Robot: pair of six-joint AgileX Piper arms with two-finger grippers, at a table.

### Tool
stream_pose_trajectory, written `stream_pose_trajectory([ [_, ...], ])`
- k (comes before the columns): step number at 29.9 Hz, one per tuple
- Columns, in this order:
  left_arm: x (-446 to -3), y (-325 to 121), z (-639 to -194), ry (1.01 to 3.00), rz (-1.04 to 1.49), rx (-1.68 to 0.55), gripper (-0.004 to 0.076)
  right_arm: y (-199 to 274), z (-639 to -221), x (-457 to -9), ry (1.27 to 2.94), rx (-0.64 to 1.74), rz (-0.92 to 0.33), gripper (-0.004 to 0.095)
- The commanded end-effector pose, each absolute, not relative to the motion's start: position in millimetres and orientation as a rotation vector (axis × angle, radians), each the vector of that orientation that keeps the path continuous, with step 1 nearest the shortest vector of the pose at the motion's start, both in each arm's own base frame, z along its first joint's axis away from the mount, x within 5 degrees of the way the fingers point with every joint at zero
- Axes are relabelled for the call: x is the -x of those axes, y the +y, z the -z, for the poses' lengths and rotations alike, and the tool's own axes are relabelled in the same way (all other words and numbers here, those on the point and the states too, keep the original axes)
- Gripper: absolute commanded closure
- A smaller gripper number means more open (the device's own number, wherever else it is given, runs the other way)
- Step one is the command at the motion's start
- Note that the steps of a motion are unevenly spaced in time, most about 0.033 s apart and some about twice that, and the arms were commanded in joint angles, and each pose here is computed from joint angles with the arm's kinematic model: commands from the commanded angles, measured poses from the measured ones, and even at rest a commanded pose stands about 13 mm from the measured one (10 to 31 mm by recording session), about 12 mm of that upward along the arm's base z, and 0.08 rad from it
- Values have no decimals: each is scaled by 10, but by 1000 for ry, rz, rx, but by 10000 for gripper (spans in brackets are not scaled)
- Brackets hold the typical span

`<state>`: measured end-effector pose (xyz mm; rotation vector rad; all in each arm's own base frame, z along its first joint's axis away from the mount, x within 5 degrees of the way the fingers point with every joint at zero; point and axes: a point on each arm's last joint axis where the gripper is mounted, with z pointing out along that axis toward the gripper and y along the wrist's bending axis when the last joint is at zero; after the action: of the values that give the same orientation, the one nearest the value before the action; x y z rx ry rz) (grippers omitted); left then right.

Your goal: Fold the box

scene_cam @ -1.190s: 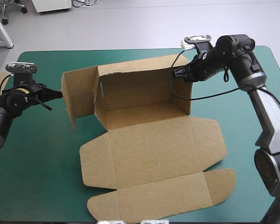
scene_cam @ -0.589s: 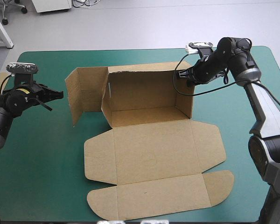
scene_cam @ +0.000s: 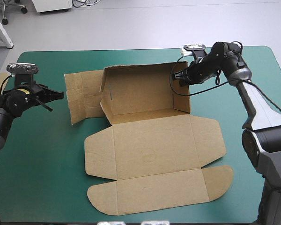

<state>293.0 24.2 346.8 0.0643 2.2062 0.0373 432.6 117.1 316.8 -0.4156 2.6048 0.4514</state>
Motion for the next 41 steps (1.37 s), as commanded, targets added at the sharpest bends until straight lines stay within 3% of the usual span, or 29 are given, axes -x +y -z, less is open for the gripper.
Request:
stream_pose_trajectory([
  [1,-2907,238,-3667,2100,-33,-40,724,1146,-3462,-4251,2504,432,-455,489],
  [5,-2907,237,-3668,2100,-30,-38,724,1185,-3540,-4187,2487,464,-527,379],
  [10,-2907,237,-3668,2100,-30,-38,724,1241,-3854,-4025,2348,543,-634,370],
  [14,-2908,237,-3669,2098,-30,-37,724,1195,-4050,-3914,2292,560,-591,366],
  [26,-2903,235,-3674,2097,-26,-35,724,1073,-4191,-3636,2400,570,-495,366],
  [34,-2919,240,-3687,2076,-32,-31,724,929,-4479,-3150,2288,543,-414,366],
  [41,-2922,241,-3693,2068,-33,-31,724,847,-4159,-2745,2181,504,-418,368],
])
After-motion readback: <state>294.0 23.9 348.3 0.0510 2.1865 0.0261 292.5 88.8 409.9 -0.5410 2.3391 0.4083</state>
